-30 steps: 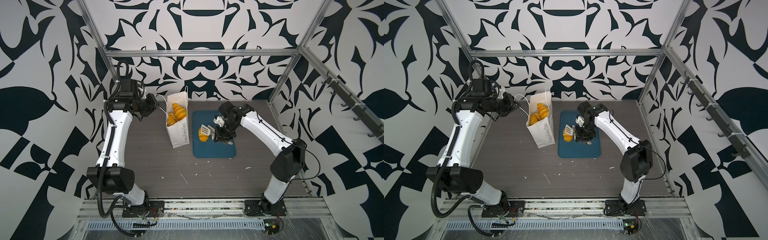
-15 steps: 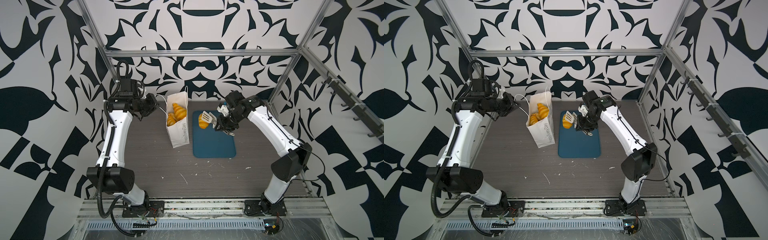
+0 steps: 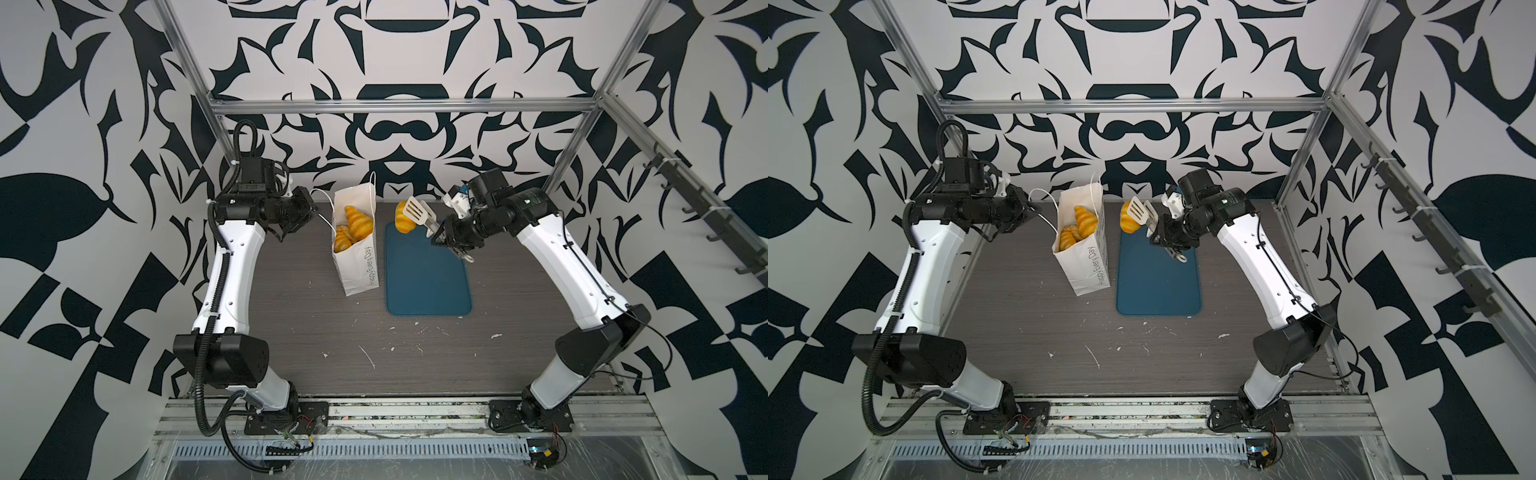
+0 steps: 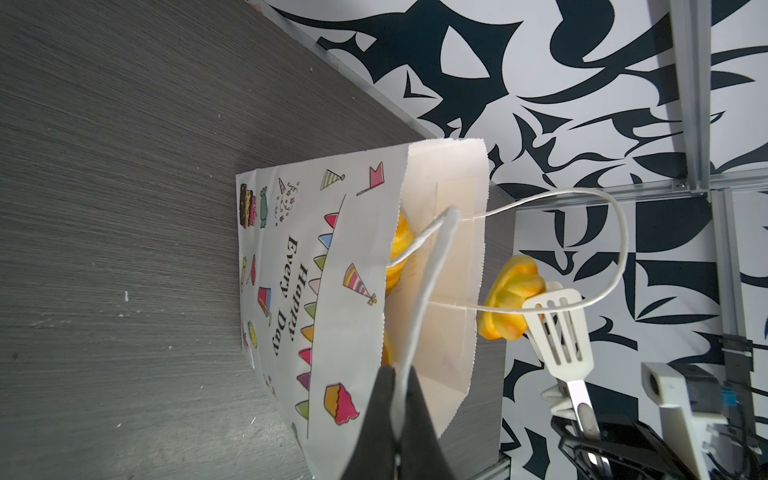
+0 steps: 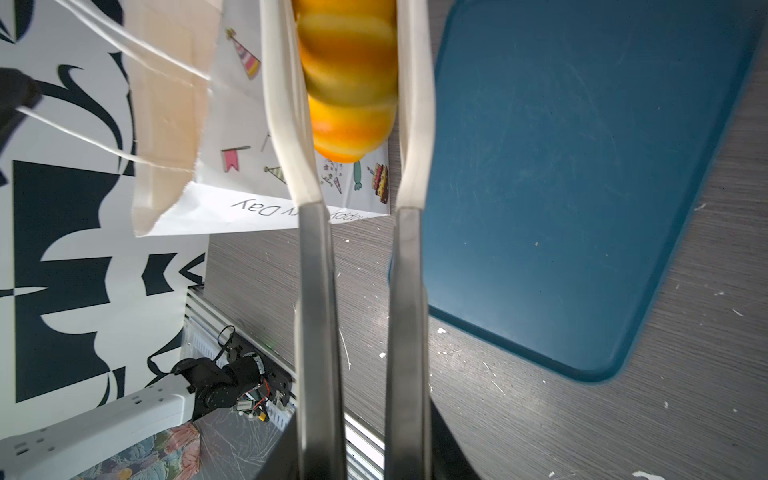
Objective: Place the fake bread into the paper bag
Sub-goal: 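Carry the croissant in the tongs over the bag opening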
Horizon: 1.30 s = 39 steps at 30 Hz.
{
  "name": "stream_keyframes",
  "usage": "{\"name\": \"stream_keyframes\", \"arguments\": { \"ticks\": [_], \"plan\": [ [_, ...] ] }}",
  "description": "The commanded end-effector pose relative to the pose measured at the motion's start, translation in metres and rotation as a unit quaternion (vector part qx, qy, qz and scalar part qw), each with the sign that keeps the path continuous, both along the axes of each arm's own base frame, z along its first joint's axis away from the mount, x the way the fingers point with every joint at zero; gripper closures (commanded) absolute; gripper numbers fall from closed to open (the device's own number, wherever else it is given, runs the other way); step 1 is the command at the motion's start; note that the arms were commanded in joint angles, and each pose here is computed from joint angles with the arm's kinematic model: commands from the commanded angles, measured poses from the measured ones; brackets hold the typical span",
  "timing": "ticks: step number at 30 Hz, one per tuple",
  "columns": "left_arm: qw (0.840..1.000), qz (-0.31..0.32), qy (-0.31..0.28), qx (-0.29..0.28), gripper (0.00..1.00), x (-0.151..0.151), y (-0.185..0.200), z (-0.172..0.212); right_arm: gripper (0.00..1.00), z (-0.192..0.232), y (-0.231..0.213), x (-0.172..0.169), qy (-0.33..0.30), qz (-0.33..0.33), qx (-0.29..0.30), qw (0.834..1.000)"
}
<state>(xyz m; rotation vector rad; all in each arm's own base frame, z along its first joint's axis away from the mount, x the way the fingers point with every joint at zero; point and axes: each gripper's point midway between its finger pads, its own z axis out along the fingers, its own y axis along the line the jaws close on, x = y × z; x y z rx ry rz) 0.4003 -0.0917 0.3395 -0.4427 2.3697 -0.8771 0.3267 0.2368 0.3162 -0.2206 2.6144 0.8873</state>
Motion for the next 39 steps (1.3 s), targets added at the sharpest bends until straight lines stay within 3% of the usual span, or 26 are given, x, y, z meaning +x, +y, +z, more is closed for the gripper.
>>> {"name": "stream_keyframes", "arguments": {
  "ticks": [1,20,39],
  "plan": [
    [1.000,-0.002,-0.004,0.000,1.00,-0.005,0.000,0.007,0.65,0.057,0.006,0.000,-0.084,0.008,0.064,0.994],
    [1.000,-0.001,-0.004,-0.001,1.00,-0.007,0.000,0.008,0.64,0.115,0.026,-0.013,-0.132,0.051,0.163,0.976],
    [1.000,0.000,-0.004,-0.001,1.00,-0.005,0.000,0.009,0.64,0.120,0.083,-0.031,-0.135,0.132,0.173,0.967]
  ]
}}
